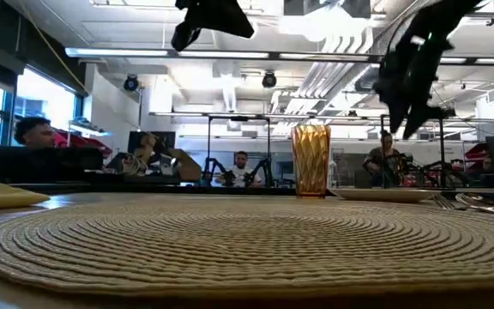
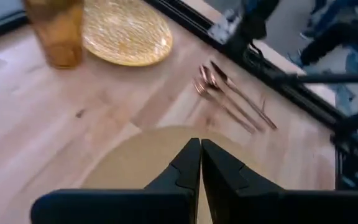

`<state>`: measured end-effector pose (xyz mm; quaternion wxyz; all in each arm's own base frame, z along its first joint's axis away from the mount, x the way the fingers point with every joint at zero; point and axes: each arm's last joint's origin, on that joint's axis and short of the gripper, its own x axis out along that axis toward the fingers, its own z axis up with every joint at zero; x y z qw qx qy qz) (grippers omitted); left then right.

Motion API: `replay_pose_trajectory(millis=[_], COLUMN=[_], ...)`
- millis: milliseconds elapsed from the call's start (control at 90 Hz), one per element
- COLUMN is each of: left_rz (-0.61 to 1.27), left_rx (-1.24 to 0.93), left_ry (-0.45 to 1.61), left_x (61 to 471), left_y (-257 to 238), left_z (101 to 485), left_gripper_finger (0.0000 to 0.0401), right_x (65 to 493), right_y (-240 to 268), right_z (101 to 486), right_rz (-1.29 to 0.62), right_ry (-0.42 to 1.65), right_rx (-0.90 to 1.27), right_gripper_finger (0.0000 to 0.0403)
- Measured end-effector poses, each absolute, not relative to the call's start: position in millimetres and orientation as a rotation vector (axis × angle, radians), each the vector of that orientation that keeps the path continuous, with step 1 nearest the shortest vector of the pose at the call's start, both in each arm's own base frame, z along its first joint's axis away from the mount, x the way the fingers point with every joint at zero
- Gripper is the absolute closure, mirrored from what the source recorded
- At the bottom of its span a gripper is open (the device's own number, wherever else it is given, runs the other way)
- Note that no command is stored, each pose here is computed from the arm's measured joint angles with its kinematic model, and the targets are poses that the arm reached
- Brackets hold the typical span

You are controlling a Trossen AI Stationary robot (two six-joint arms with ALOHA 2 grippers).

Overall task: Set table place
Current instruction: Put the yellow plate on the center of the yellow tablemat

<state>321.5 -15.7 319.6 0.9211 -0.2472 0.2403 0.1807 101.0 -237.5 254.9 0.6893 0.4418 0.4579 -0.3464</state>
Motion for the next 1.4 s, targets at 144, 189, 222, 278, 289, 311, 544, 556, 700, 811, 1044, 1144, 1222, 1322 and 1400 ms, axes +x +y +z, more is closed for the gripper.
replay_pose_trajectory(millis=[144, 189, 222, 278, 289, 311, 544, 556, 700, 811, 1044, 1144, 1222, 1322, 1400], left_rz=[0.415, 0.425, 0.425, 0.415, 0.414, 0.412, 0.358, 0.356, 0.338, 0.335, 0.322, 0.318, 0.32, 0.321, 0.319], left_rx=[-0.547, -0.56, -0.567, -0.568, -0.567, -0.566, -0.588, -0.589, -0.605, -0.609, -0.622, -0.627, -0.635, -0.64, -0.64], left_ry=[0.45, 0.449, 0.453, 0.455, 0.455, 0.456, 0.486, 0.487, 0.493, 0.494, 0.499, 0.499, 0.498, 0.497, 0.496], left_x=[317, 317, 317, 317, 317, 317, 317, 317, 317, 317, 317, 317, 317, 317, 317], left_y=[-6, -3, -2, -1, 0, 1, 14, 14, 20, 21, 20, 20, 20, 20, 19], left_z=[327, 326, 326, 326, 326, 326, 326, 326, 326, 326, 326, 326, 326, 326, 326], left_gripper_finger=[0.0401, 0.0401, 0.0401, 0.0401, 0.0401, 0.0401, 0.0401, 0.0401, 0.0401, 0.0401, 0.0401, 0.0401, 0.0401, 0.0401, 0.0401], right_x=[104, 103, 102, 100, 100, 99, 99, 99, 99, 100, 100, 100, 100, 100, 101], right_y=[-269, -277, -282, -289, -290, -293, -306, -306, -308, -309, -309, -309, -309, -308, -307], right_z=[228, 220, 214, 204, 202, 198, 170, 169, 158, 151, 138, 135, 134, 134, 133], right_rz=[-0.792, -0.805, -0.811, -0.821, -0.822, -0.822, -0.758, -0.753, -0.697, -0.68, -0.61, -0.579, -0.565, -0.536, -0.515], right_ry=[1.003, 1.016, 1.033, 1.073, 1.08, 1.095, 1.154, 1.156, 1.196, 1.206, 1.242, 1.252, 1.253, 1.241, 1.234], right_rx=[0.985, 0.995, 1.004, 1.016, 1.02, 1.024, 1.022, 1.022, 1.001, 1.017, 1.044, 1.043, 1.042, 1.038, 1.04], right_gripper_finger=[0.0191, 0.0176, 0.0166, 0.0156, 0.0155, 0.0154, 0.0176, 0.0178, 0.0204, 0.022, 0.0244, 0.0253, 0.0259, 0.0268, 0.0276])
